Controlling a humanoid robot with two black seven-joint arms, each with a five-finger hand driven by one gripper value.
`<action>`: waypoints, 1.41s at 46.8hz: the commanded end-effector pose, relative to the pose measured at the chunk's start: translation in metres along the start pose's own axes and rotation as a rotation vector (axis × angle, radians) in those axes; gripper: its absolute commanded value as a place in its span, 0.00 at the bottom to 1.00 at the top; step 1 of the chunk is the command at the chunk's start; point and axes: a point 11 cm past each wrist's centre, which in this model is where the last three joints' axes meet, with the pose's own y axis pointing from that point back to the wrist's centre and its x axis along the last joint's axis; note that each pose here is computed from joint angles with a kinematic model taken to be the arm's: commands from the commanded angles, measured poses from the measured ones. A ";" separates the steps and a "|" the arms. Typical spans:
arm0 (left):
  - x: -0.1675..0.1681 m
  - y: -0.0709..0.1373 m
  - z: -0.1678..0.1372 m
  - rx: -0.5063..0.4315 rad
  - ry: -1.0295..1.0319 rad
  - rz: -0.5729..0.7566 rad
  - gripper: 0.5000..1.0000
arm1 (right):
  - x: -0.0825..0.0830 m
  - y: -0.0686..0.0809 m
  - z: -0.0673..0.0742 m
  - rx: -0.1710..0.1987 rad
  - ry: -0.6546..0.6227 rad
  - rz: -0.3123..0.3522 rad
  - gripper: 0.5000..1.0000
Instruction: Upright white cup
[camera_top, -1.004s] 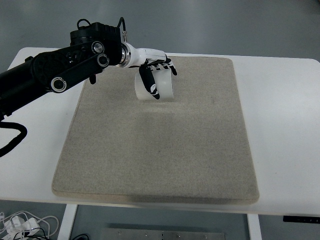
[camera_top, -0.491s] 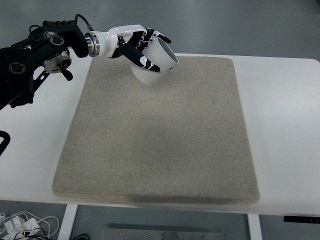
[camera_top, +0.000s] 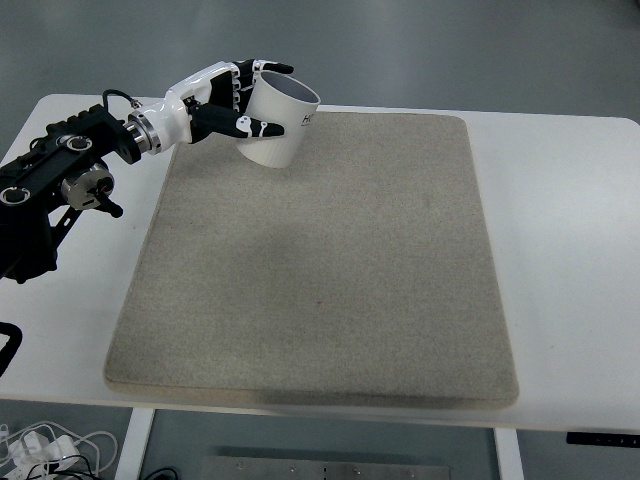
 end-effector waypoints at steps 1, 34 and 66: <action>0.006 0.004 -0.003 -0.037 0.010 0.024 0.00 | 0.000 0.000 0.000 -0.001 0.000 -0.001 0.90; 0.011 0.026 -0.046 -0.185 0.025 0.175 0.00 | 0.000 0.000 0.000 -0.001 0.000 -0.001 0.90; -0.027 0.017 -0.088 -0.068 -0.045 0.166 0.00 | 0.000 0.000 0.000 -0.001 0.000 0.001 0.90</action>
